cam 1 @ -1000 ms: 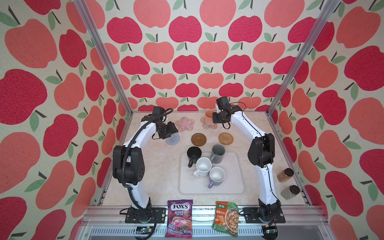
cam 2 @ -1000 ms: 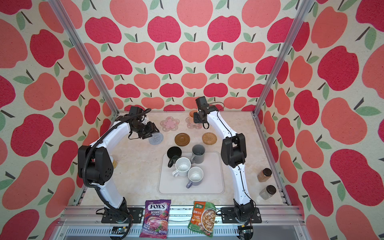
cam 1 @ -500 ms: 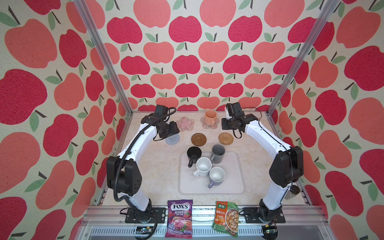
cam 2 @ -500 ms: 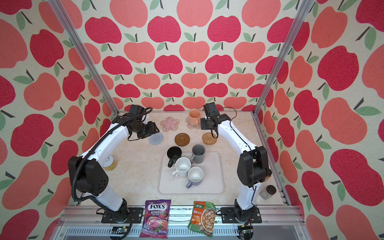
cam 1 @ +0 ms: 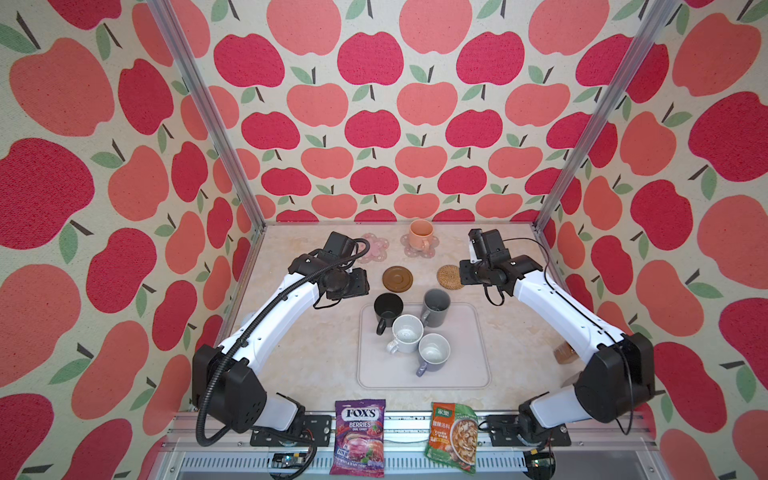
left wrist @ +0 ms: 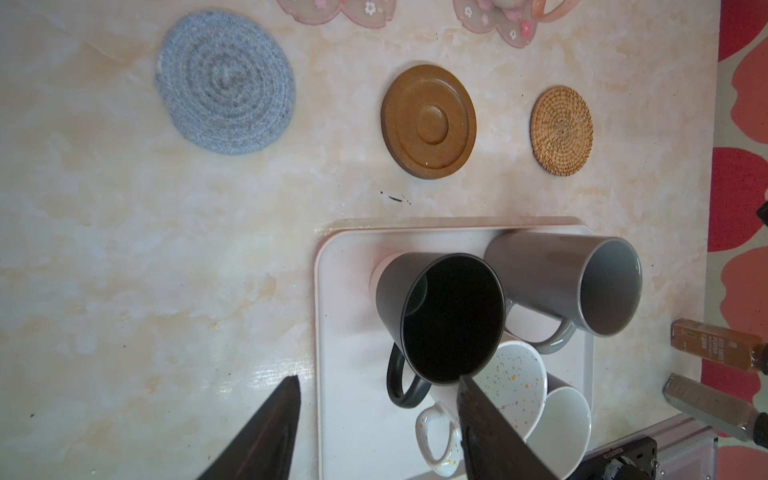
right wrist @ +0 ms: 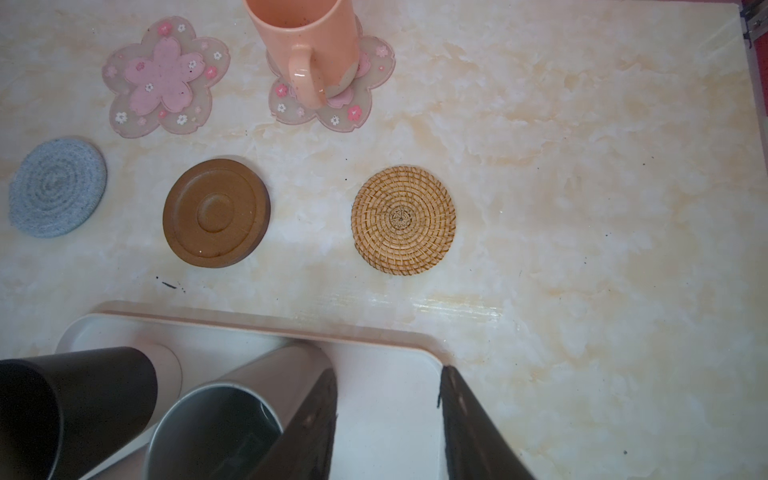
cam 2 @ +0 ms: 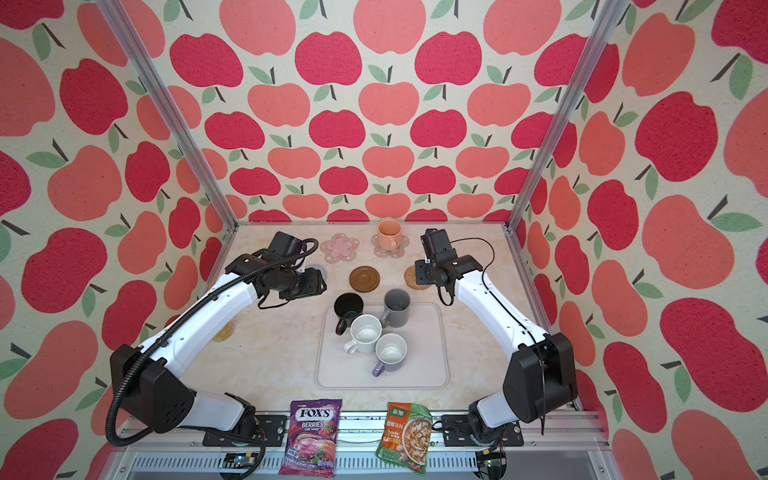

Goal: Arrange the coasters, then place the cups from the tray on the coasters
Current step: 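Move left gripper over the white speckled mug on the tray while right gripper withdraws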

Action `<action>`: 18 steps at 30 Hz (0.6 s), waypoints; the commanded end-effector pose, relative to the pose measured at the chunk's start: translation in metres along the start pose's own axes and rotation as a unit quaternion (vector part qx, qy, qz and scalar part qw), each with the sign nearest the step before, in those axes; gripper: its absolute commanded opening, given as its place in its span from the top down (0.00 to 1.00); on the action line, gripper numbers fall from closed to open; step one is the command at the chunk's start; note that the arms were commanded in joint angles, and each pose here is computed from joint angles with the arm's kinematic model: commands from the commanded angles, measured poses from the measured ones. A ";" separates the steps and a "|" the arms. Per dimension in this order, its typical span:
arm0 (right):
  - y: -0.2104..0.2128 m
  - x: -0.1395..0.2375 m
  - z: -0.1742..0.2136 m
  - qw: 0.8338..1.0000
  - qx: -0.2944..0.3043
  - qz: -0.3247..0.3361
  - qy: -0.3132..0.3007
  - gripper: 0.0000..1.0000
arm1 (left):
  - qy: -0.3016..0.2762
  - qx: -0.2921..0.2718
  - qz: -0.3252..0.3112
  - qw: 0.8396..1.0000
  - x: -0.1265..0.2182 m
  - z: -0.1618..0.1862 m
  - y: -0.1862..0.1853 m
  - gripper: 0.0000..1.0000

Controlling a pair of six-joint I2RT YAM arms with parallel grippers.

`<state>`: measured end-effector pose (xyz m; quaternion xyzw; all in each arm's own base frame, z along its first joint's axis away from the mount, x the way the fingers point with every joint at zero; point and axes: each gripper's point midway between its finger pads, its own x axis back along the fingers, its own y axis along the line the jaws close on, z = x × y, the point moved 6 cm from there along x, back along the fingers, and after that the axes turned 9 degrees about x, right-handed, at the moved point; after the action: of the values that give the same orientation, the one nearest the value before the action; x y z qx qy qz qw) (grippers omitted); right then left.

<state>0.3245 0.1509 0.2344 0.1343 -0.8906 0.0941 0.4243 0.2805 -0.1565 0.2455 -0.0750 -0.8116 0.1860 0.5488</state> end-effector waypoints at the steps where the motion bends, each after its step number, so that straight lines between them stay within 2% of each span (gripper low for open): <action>1: 0.001 0.005 0.015 1.000 -0.012 -0.001 0.003 0.56 | 0.004 0.002 0.001 1.000 0.000 0.023 0.002 0.37; 9: 0.002 -0.002 0.044 0.999 -0.032 -0.012 0.018 0.56 | 0.034 -0.040 0.012 0.999 -0.013 0.077 -0.001 0.37; 18: 0.002 -0.003 0.041 0.999 -0.034 -0.009 0.013 0.56 | 0.055 -0.108 0.057 0.991 -0.008 0.110 -0.019 0.37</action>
<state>0.2962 0.1394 0.1982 0.1244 -0.8796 0.0735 0.4532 0.1911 -0.1957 0.2141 -0.1741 -0.7935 0.1305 0.5683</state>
